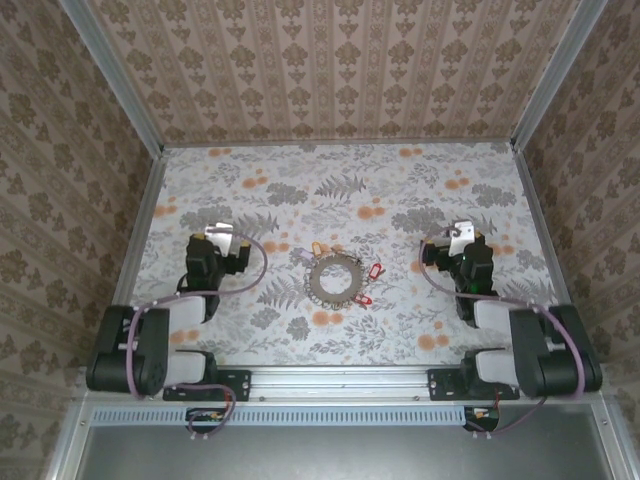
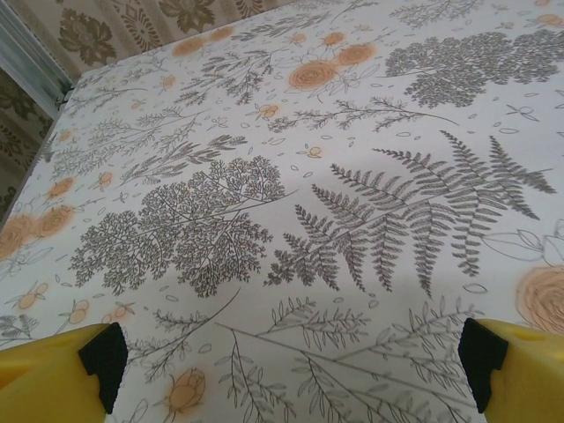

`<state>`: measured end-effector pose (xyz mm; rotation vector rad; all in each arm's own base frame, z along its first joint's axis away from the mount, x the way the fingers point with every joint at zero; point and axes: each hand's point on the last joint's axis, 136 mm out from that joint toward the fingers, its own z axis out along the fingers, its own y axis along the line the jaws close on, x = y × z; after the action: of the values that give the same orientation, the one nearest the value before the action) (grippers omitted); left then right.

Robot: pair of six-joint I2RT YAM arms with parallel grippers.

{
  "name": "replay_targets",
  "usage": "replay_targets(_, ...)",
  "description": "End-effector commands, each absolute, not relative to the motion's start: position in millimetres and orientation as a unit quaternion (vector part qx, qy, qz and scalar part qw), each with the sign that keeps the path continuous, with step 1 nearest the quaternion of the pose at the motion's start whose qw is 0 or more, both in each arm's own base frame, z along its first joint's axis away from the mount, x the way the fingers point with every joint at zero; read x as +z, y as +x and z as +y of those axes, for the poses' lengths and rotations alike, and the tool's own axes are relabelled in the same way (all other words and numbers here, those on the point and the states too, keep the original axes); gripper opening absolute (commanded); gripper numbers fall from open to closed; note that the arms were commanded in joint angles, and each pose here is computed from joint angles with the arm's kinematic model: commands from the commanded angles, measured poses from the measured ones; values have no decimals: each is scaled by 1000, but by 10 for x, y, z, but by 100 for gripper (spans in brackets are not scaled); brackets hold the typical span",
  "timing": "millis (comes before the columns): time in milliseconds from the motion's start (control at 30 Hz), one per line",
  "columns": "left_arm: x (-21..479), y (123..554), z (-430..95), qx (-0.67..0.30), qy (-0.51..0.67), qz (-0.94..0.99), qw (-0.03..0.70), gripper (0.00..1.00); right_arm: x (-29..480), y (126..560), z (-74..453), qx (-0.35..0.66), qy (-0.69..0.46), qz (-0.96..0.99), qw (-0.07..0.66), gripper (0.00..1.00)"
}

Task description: Put the keys on the keyring

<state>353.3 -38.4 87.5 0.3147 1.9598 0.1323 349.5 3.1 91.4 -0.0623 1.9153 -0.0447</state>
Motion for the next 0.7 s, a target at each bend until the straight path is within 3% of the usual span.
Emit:
replay_targets(0, 1171, 3821, -241, 70, 79, 795, 597, 100, 1164, 3752, 59, 13, -6, 780, 626, 100)
replay_targets(300, 936, 4007, -14, 36, 34, 822, 567, 100, 986, 3954, 9, 8, 7, 811, 586, 100)
replay_targets(400, 927, 4002, -12, 36, 34, 824, 565, 100, 990, 3962, -233, -31, 73, 811, 580, 100)
replay_targets(667, 940, 3993, -27, 34, 36, 823, 566, 100, 997, 3962, -194, -41, 64, 812, 579, 100)
